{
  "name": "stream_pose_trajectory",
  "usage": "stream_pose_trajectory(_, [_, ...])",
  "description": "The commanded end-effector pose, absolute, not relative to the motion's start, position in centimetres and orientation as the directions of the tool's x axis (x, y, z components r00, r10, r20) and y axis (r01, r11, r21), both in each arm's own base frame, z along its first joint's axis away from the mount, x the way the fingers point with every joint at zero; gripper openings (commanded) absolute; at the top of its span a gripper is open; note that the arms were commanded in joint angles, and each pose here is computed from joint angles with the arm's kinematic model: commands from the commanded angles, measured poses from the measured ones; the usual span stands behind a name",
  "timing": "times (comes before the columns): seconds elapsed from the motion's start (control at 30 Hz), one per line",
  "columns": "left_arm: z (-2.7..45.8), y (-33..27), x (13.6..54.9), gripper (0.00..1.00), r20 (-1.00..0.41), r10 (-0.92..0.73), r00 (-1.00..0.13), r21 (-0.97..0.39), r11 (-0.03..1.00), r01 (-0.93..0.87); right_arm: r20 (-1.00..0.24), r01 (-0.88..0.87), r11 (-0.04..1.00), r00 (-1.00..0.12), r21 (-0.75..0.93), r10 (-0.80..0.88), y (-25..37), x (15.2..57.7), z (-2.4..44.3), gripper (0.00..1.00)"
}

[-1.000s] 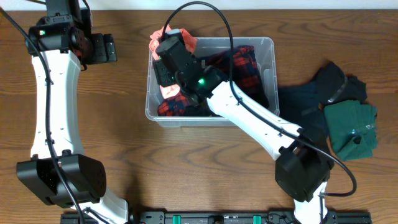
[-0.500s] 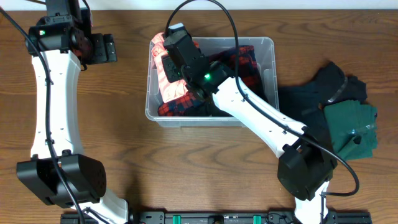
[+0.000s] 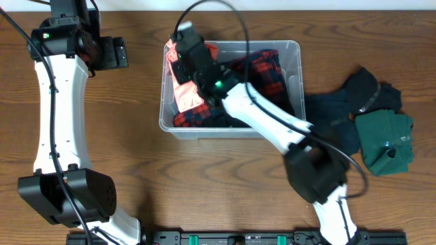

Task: Pack container
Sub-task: 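Lower the pink shirt into the bin and open the right gripper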

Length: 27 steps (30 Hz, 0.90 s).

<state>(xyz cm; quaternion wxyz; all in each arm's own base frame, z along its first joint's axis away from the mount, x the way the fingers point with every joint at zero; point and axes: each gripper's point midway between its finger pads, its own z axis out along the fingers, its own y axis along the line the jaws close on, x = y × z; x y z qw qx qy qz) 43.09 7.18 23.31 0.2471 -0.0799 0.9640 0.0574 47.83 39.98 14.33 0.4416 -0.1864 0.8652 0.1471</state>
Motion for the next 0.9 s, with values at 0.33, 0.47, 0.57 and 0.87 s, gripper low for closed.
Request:
stream_pose_trajectory(0.33, [22.8, 7.4, 43.0, 0.98, -0.473, -0.137, -0.870, 0.073, 0.978, -0.194, -0.730, -0.432, 0.899, -0.636, 0.069, -0.250, 38.9, 48.1, 6.7, 0.09])
stream_pose_trajectory(0.47, [22.8, 7.4, 43.0, 0.98, -0.473, -0.137, -0.870, 0.073, 0.978, -0.193, -0.778, -0.424, 0.901, -0.595, 0.089, -0.203, 38.3, 48.8, 11.5, 0.17])
stream_pose_trajectory(0.57, [22.8, 7.4, 43.0, 0.98, -0.473, -0.137, -0.870, 0.073, 0.978, -0.193, -0.826, -0.416, 0.903, -0.544, 0.112, -0.149, 37.2, 49.1, 17.0, 0.34])
stream_pose_trajectory(0.87, [22.8, 7.4, 43.0, 0.98, -0.473, -0.137, -0.870, 0.073, 0.978, -0.194, -0.873, -0.329, 0.935, -0.486, 0.133, -0.047, 28.9, 47.9, 29.2, 0.99])
